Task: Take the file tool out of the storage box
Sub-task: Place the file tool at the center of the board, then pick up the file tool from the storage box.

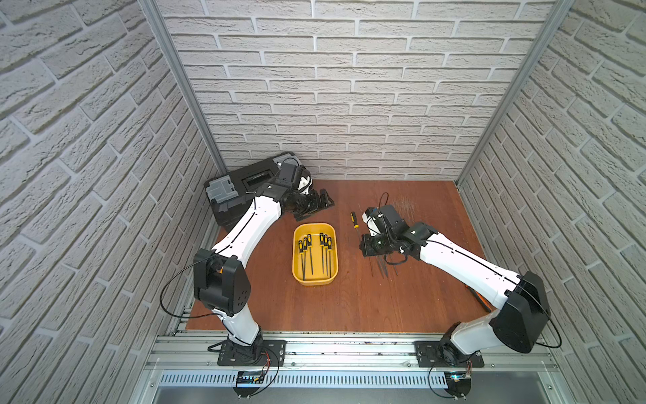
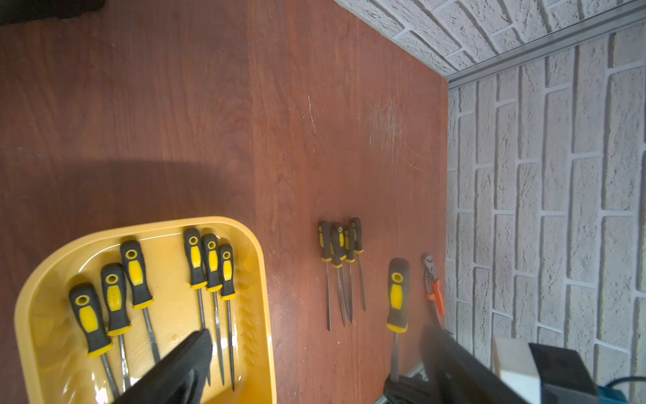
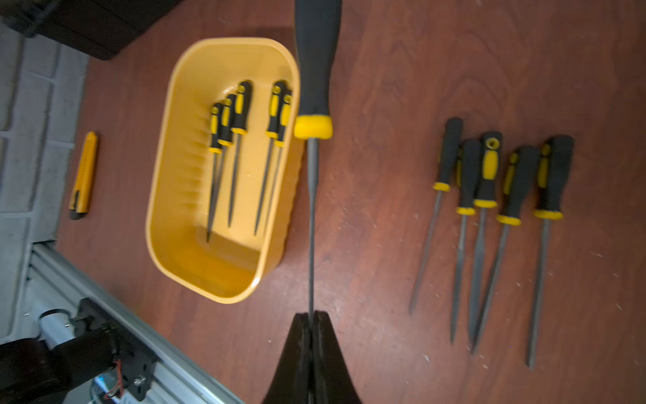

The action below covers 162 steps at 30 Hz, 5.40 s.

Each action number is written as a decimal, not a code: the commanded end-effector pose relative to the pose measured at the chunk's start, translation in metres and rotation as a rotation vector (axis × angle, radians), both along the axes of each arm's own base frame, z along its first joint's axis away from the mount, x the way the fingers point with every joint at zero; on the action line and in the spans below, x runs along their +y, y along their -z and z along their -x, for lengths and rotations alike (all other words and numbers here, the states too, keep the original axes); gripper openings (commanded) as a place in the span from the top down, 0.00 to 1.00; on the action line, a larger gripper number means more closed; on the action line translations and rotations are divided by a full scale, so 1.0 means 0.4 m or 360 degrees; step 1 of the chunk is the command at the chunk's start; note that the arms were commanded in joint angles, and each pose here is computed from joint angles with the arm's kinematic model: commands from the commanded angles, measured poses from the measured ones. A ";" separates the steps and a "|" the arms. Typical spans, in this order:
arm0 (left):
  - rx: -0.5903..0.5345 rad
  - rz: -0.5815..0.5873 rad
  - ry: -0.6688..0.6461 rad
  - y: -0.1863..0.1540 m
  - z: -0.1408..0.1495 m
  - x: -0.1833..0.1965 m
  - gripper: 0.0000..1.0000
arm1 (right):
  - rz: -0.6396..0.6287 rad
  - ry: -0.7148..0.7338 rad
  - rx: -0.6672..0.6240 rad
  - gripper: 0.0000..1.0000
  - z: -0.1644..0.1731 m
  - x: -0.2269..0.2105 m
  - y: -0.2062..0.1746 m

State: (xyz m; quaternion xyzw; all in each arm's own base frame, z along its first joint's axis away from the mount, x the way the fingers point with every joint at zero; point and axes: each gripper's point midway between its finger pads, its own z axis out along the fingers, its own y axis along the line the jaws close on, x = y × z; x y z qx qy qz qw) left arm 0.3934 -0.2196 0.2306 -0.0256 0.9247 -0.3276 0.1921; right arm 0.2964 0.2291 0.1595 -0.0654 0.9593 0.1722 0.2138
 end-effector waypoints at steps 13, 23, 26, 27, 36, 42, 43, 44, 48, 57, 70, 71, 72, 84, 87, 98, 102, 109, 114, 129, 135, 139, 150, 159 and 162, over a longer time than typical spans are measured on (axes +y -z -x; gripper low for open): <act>0.0019 -0.0158 0.0002 0.030 0.027 0.049 0.02 | 0.0358 0.0176 0.0107 0.97 0.019 -0.073 0.178; 0.0033 -0.0169 0.0001 0.043 0.036 0.054 0.01 | 0.0368 0.0185 0.0165 0.97 -0.010 -0.032 0.236; 0.0037 -0.0175 0.0000 0.048 0.040 0.056 0.02 | 0.0375 0.0199 0.0175 0.97 -0.018 -0.027 0.250; 0.0040 -0.0177 -0.0001 0.050 0.041 0.057 0.01 | 0.0377 0.0204 0.0175 0.97 -0.019 -0.024 0.254; 0.0049 -0.0192 -0.0008 0.060 0.046 0.062 0.02 | 0.0454 0.0291 0.0192 0.97 -0.026 -0.042 0.285; 0.0055 -0.0193 -0.0008 0.065 0.049 0.062 0.02 | 0.0468 0.0312 0.0211 0.97 -0.022 -0.044 0.309; 0.0056 -0.0195 -0.0009 0.065 0.050 0.063 0.01 | 0.0467 0.0315 0.0215 0.97 -0.021 -0.043 0.312; 0.0058 -0.0195 -0.0008 0.066 0.051 0.062 0.01 | 0.0468 0.0318 0.0219 0.97 -0.021 -0.043 0.315; 0.0066 -0.0202 -0.0004 0.072 0.053 0.060 0.01 | 0.0479 0.0325 0.0230 0.97 -0.018 -0.044 0.327; 0.0077 -0.0231 0.0008 0.080 0.055 0.058 0.01 | 0.0510 0.0327 0.0254 0.89 -0.012 -0.050 0.349; 0.0087 -0.0272 0.0032 0.089 0.058 0.054 0.01 | 0.0538 0.0316 0.0233 0.82 -0.014 -0.058 0.340; 0.0095 -0.0297 0.0042 0.096 0.061 0.053 0.02 | 0.0542 0.0312 0.0222 0.82 -0.016 -0.059 0.332; 0.0103 -0.0328 0.0046 0.104 0.064 0.057 0.02 | 0.0544 0.0305 0.0209 0.81 -0.019 -0.060 0.322; 0.0211 -0.0614 0.0146 0.207 0.081 0.066 0.03 | 0.0521 0.0203 0.0068 0.54 -0.024 -0.066 0.206; 0.0228 -0.0646 0.0145 0.226 0.081 0.072 0.06 | 0.0492 0.0178 0.0019 0.36 -0.025 -0.064 0.168; 0.0298 -0.0721 0.0190 0.283 0.071 0.061 0.17 | 0.0350 0.0064 -0.0156 0.00 -0.016 -0.052 0.025; 0.0313 -0.0793 0.0205 0.308 0.063 0.064 0.27 | 0.0261 0.0020 -0.0203 0.00 -0.009 -0.038 -0.017; 0.0346 -0.0867 0.0233 0.362 0.044 0.051 0.40 | 0.0215 0.0027 -0.0234 0.00 0.001 -0.047 -0.048; 0.0343 -0.0937 0.0241 0.397 0.025 0.036 0.45 | 0.0193 0.0037 -0.0232 0.00 0.004 -0.049 -0.049; 0.0326 -0.1046 0.0130 0.481 -0.023 0.038 0.66 | 0.0195 0.0053 -0.0225 0.00 0.017 -0.066 -0.045; 0.0309 -0.0994 0.0094 0.493 -0.035 0.019 0.68 | 0.0201 0.0060 -0.0225 0.00 0.018 -0.075 -0.046; 0.0309 -0.0956 0.0086 0.496 -0.038 0.006 0.68 | 0.0199 0.0062 -0.0215 0.00 0.018 -0.076 -0.042; 0.0314 -0.0888 0.0082 0.492 -0.033 -0.009 0.67 | 0.0191 0.0061 -0.0201 0.00 0.019 -0.075 -0.032; 0.0347 -0.0986 0.0095 0.520 -0.023 0.010 0.68 | 0.0185 0.0065 -0.0205 0.00 0.022 -0.079 -0.036; 0.0359 -0.1026 0.0097 0.526 -0.017 0.019 0.71 | 0.0191 0.0062 -0.0200 0.00 0.023 -0.080 -0.033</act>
